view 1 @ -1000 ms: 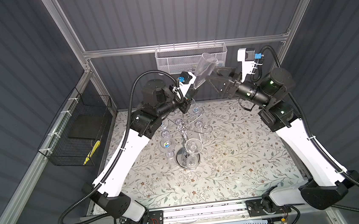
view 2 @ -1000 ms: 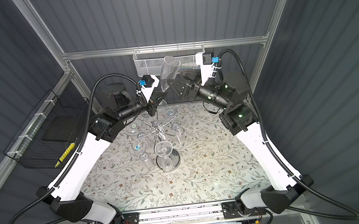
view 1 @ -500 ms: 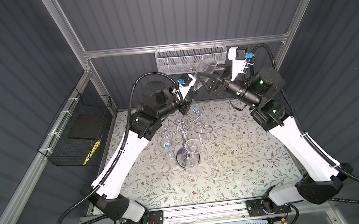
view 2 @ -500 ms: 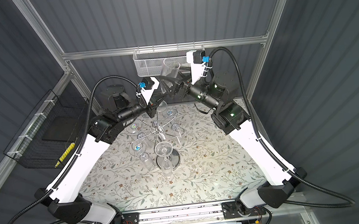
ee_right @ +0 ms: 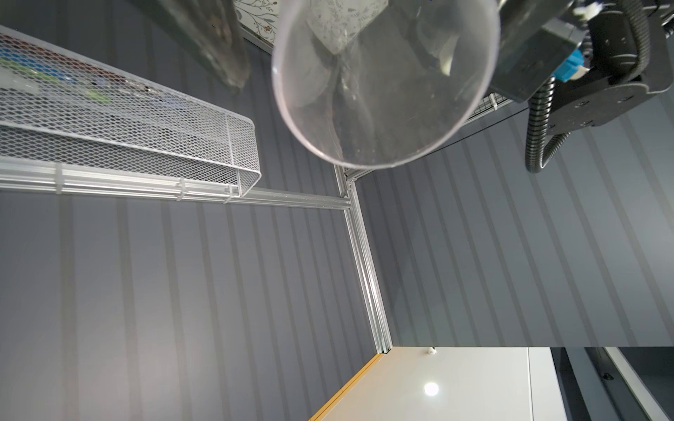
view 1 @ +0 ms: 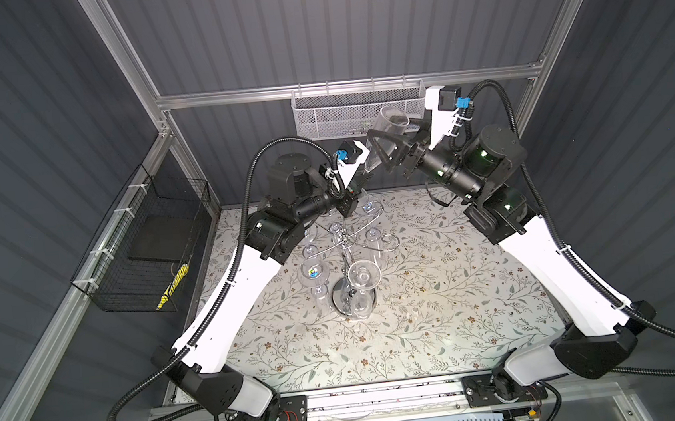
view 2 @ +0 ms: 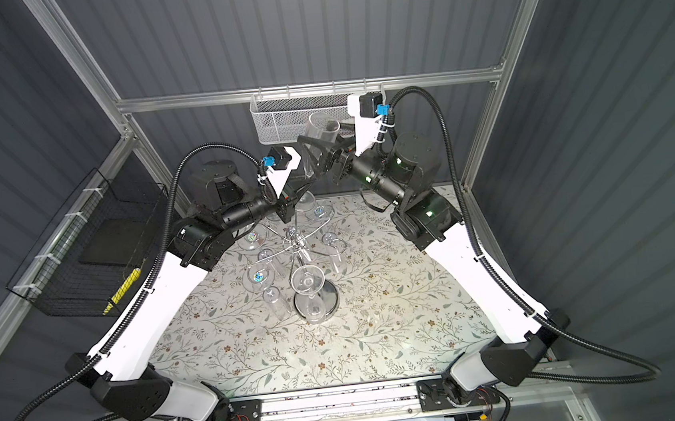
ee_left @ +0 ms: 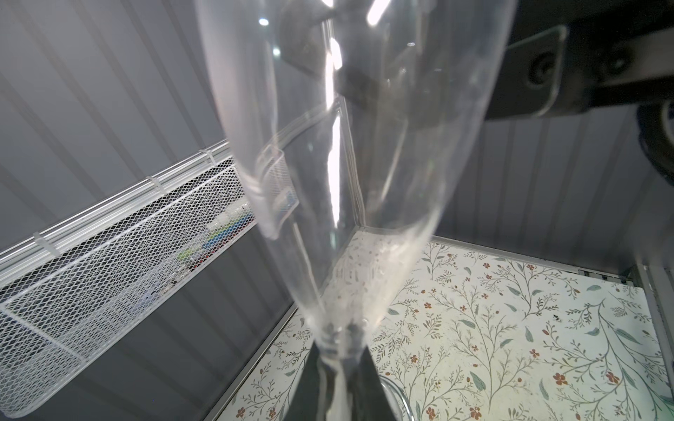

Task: Take the wine glass off the wine glass rack
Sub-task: 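Hold the flute upright in the left gripper while the right gripper approaches its rim, then close the right gripper on the flute bowl near its rim while the left gripper opens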

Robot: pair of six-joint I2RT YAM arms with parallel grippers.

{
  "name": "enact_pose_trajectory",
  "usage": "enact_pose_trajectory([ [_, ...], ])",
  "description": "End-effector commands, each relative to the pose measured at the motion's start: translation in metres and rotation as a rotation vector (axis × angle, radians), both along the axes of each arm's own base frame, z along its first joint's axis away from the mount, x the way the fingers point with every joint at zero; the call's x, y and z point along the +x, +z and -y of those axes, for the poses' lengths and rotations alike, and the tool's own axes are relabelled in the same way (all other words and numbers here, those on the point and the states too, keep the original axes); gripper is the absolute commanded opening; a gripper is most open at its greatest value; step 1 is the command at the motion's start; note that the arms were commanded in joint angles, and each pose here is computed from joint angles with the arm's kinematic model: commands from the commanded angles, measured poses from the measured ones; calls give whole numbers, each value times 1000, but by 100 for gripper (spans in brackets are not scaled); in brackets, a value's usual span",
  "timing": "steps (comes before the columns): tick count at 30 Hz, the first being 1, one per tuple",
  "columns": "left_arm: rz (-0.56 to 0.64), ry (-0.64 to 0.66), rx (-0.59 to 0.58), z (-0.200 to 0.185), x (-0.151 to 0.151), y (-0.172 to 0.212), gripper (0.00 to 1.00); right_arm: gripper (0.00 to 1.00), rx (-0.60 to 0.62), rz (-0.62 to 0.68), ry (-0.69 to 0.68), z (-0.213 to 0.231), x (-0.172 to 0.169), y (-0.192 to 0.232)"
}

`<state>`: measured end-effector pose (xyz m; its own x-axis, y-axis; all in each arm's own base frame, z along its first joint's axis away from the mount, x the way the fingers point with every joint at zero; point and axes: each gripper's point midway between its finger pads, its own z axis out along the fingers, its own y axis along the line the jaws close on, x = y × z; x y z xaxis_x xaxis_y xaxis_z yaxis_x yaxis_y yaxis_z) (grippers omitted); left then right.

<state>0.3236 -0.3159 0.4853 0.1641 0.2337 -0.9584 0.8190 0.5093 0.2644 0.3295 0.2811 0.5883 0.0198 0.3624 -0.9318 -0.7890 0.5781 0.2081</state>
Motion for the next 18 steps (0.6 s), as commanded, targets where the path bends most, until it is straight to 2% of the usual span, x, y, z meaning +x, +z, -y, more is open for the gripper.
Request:
enact_pose_trajectory([
  [1, 41, -34, -30, -2, -14, 17, 0, 86, 24, 47, -23, 3, -2, 16],
  [12, 40, -35, -35, -1, -13, 17, 0, 67, 33, 64, -20, 2, -2, 17],
  [18, 34, -28, -39, -2, -12, 17, 0, 59, 37, 75, -3, 2, -6, 17],
])
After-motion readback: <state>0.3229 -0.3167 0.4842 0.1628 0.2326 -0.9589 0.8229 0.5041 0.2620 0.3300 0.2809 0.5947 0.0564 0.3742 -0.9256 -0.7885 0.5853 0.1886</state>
